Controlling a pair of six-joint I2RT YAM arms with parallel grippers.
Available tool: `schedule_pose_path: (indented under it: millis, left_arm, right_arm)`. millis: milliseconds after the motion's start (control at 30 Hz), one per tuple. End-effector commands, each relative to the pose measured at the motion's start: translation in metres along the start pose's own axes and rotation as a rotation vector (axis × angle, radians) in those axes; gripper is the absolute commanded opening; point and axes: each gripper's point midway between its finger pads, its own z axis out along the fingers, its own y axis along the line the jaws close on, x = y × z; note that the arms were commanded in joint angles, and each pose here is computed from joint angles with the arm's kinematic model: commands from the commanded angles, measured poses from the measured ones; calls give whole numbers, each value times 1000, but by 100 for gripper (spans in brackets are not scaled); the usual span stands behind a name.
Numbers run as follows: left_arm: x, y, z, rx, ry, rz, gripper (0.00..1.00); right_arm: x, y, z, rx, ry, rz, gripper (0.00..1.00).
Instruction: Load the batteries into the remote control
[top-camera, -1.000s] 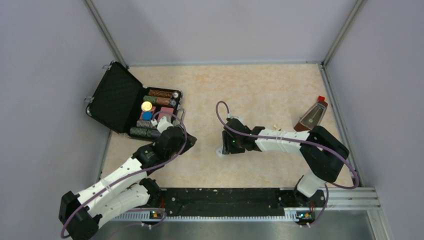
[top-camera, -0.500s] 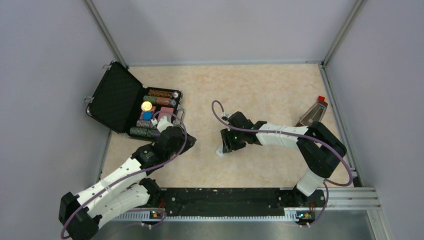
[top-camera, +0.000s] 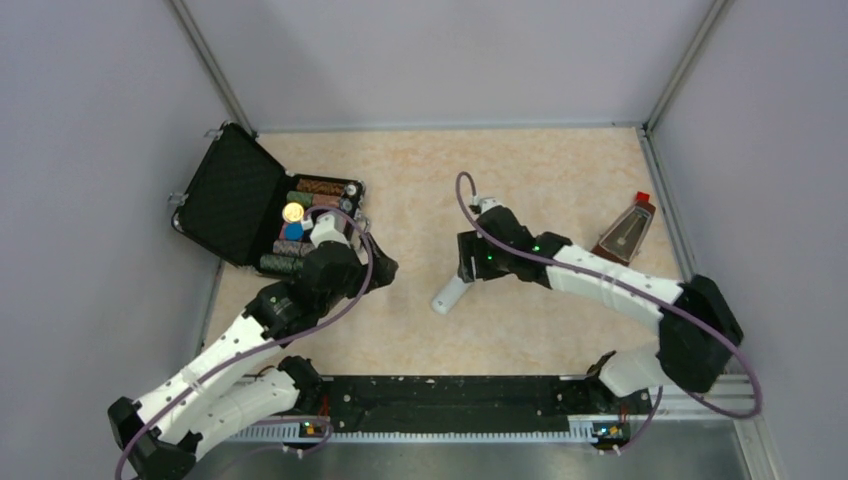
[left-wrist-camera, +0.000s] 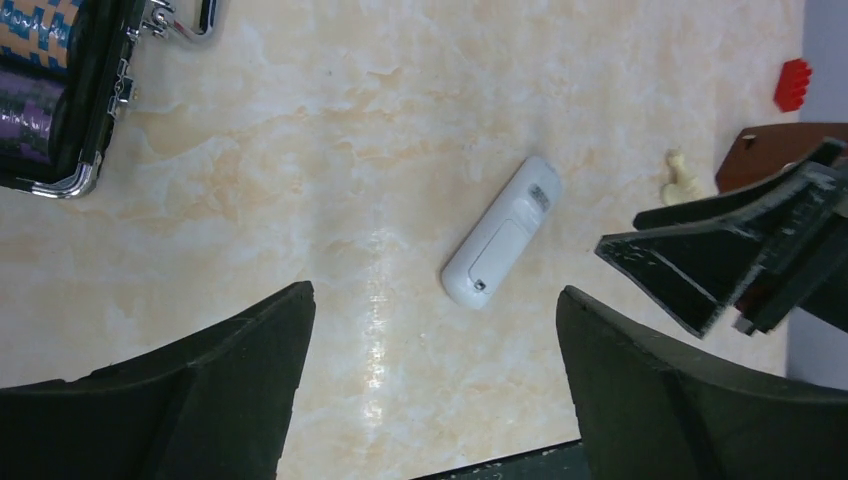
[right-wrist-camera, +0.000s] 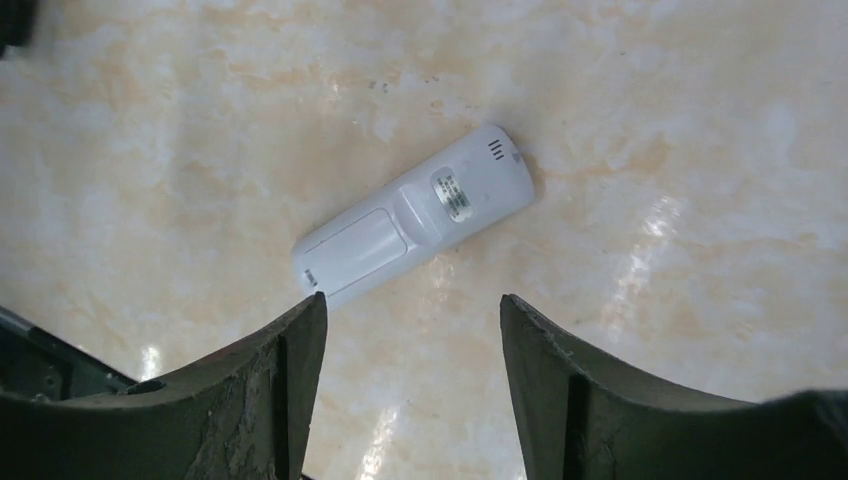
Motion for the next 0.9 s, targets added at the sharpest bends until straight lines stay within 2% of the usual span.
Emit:
schedule_pose_path:
  millis: [0,133,300,433,600,733,867]
  left_arm:
    - [-16,-4,-24,34,-21,95,99]
    - [-25,4,-44,22,-48,122,99]
    - [-38,9,-73,76,-118,170,99]
    - [-53,18,-97,84,-207,170,99]
    - [-73,29,-127,90,-315,150,99]
    - [-82,31,-143,120,-375,139,99]
    - [-91,32,-151,137,-429,115,99]
  right_arm:
    - [-29,-21,-75,70,-202,76,65]
    - [-30,-54,-142,150,-360,138,75]
    - [-30,-92,-240,210,-581,248,99]
    - [-25,-118,-305,237,-730,310,99]
    - [-16,-144,-359,278,-858,366,99]
    - [-13,-153,-386,275,-928,392,99]
    - [-12,-156,-392,279,-944,400,99]
